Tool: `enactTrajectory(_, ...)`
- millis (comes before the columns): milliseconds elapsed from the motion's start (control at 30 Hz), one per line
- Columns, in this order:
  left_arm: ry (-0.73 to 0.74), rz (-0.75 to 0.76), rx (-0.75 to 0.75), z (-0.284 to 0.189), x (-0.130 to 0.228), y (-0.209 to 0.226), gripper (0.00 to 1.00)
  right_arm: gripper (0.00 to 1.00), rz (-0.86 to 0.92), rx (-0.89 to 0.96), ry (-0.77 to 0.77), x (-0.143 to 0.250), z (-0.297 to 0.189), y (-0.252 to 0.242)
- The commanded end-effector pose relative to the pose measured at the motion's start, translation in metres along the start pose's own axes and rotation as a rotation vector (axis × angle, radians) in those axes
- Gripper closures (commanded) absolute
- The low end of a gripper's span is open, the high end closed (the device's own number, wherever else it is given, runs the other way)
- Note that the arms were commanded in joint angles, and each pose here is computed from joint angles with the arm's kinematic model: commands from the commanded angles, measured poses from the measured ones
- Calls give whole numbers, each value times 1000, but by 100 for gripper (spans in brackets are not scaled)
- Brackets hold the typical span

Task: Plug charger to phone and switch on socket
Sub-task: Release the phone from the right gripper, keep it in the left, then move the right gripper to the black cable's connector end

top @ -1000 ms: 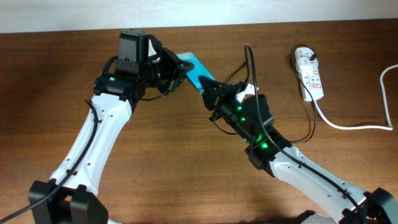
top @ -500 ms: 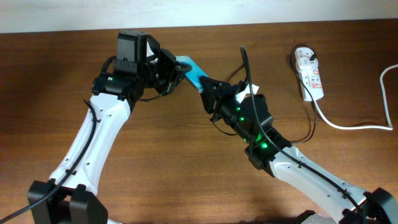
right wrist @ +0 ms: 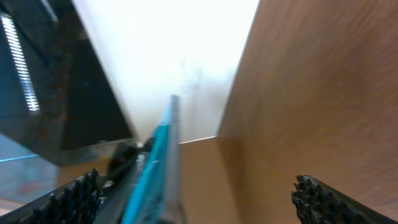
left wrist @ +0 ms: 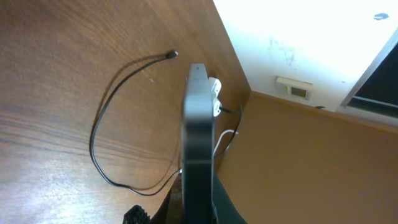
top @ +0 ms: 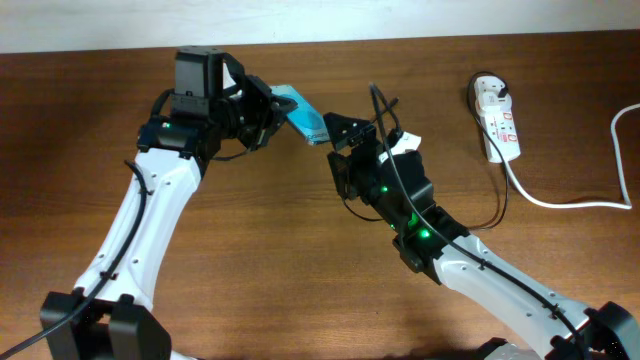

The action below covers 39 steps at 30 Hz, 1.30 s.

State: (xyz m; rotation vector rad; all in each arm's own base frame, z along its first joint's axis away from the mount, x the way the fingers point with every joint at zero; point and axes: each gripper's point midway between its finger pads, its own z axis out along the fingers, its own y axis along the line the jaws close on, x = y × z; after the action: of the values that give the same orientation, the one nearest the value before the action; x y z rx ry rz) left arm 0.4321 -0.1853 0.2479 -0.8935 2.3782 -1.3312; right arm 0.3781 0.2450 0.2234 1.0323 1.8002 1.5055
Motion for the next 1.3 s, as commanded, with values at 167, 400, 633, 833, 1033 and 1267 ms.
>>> enactTrajectory(167,-11,118,10,-5,-9,1,100,2,-174,147,-5,-28,-3,-31)
enactTrajectory(400,-9,175,-2,-5,-9,4,100,2,-324,348,-41,-76,-38,-60)
enactTrajectory(633,-2,175,-15,-5,-7,7,100,2,-542,704,31,-94,-102,-39)
enactTrajectory(833,7,171,-15,-5,-5,8,100,2,-559,839,75,-83,-157,4)
enactTrajectory(1033,33,163,-15,-5,0,9,100,2,-614,904,-57,-114,-146,0)
enactTrajectory(1267,41,150,-31,-6,2,14,100,1,-755,1060,2,-162,-36,-66)
